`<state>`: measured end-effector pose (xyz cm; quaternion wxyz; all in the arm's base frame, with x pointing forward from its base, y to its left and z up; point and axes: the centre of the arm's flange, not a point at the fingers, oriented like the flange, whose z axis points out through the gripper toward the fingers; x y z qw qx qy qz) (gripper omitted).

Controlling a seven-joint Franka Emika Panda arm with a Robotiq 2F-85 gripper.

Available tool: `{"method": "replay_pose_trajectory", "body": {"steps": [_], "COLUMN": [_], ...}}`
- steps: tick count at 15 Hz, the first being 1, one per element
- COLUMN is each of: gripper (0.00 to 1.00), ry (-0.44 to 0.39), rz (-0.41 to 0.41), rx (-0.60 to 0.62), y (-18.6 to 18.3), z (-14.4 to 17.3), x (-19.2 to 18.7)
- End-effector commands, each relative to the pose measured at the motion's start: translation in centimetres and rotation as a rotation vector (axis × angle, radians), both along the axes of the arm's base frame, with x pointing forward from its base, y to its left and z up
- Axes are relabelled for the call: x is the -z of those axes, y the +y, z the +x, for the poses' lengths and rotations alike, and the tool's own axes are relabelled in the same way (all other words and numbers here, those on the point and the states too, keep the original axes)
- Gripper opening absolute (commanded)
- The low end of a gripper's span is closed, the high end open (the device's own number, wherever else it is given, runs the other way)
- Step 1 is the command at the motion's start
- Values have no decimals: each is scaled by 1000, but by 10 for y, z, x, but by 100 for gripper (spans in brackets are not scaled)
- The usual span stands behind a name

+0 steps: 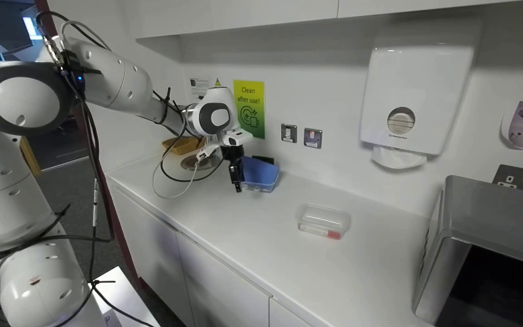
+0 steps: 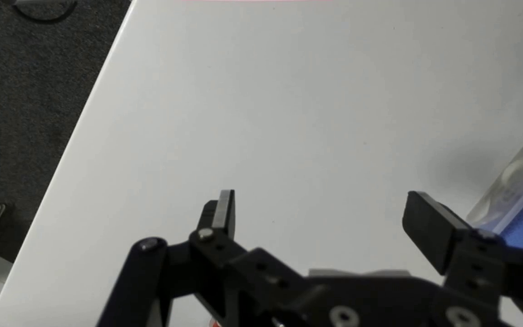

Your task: Move the lunch with the blue cloth closer to the edge, remove the blue cloth and put it on the counter

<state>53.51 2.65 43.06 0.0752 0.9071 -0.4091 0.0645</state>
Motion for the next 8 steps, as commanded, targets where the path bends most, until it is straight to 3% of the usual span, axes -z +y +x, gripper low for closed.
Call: {"method": "replay_pose_trajectory", "body": {"steps": [1, 4, 8], "gripper": [100, 100, 100], "ry": [0, 0, -7], "rz": [0, 0, 87], "rx": [-1, -1, 218], "y": [0, 0, -7], "z": [0, 0, 27], "x": [0, 0, 12]}}
